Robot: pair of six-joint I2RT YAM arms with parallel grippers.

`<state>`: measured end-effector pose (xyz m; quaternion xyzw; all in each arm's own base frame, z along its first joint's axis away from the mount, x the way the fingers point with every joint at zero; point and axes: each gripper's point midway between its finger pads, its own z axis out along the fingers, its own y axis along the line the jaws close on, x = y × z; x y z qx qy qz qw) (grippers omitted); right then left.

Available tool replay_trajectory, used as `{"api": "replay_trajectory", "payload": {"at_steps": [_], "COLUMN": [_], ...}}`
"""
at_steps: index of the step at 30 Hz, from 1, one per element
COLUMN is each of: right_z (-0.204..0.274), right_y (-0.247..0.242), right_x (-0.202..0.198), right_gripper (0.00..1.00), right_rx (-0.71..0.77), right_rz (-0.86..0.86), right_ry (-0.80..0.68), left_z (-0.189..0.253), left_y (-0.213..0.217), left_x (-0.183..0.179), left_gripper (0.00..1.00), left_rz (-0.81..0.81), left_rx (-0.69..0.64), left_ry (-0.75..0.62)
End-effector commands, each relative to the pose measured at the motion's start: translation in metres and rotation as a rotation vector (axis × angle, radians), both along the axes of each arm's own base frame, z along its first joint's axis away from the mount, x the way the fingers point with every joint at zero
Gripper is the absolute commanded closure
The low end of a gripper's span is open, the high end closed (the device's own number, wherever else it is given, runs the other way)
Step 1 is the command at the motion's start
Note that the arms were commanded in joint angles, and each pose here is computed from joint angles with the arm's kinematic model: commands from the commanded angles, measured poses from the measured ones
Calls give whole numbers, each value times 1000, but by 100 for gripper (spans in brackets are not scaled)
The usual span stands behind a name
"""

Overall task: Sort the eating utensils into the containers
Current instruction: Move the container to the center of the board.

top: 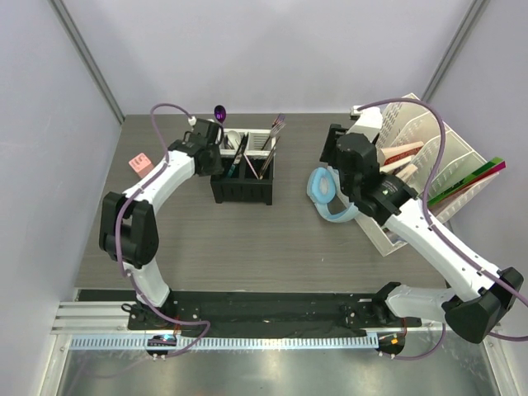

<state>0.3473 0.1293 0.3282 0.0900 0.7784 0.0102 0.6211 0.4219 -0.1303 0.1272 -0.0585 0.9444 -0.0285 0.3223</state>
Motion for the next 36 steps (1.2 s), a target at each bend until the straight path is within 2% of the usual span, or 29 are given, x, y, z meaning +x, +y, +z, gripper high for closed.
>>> {"api": "replay_trajectory", "payload": {"at_steps": [1, 4, 5, 7, 9, 15, 18, 22, 27, 36], "right_z": [34, 32, 31, 27, 28, 25, 25, 20, 20, 9], "right_y": [3, 8, 10, 13, 17, 26, 30, 39, 34, 37], "right_x": [4, 6, 6, 7, 8, 12, 13, 13, 7, 5], "right_gripper": [35, 35, 36, 35, 36, 35, 36, 35, 35, 35], "right_rx": [63, 72, 77, 80, 89, 99, 112, 123, 147, 120], "right_rz": [7, 20, 24, 39, 53, 80, 87, 132, 126, 146], "right_ry": [-68, -62, -59, -50, -47, -31, -27, -9, -14, 20], "left_z": [-3, -20, -23, -30, -33, -43, -36, -43, -46, -54], "left_y": [-4, -2, -6, -9, -13, -15, -19, -31, -45, -62], "left_x": [-8, -29, -34, -48, -57, -81, -90, -108, -117, -112], "left_gripper": [74, 81, 90, 97, 100, 100, 100, 100, 100, 99], "left_rz": [-11, -14, -25, -50, -79, -124, -189, -266, -244, -178], "left_rx": [-40, -58, -78, -91, -81, -84, -70, -39, -70, -90], "left_ry": [9, 47, 60, 82, 86, 104, 84, 124, 143, 158]}}
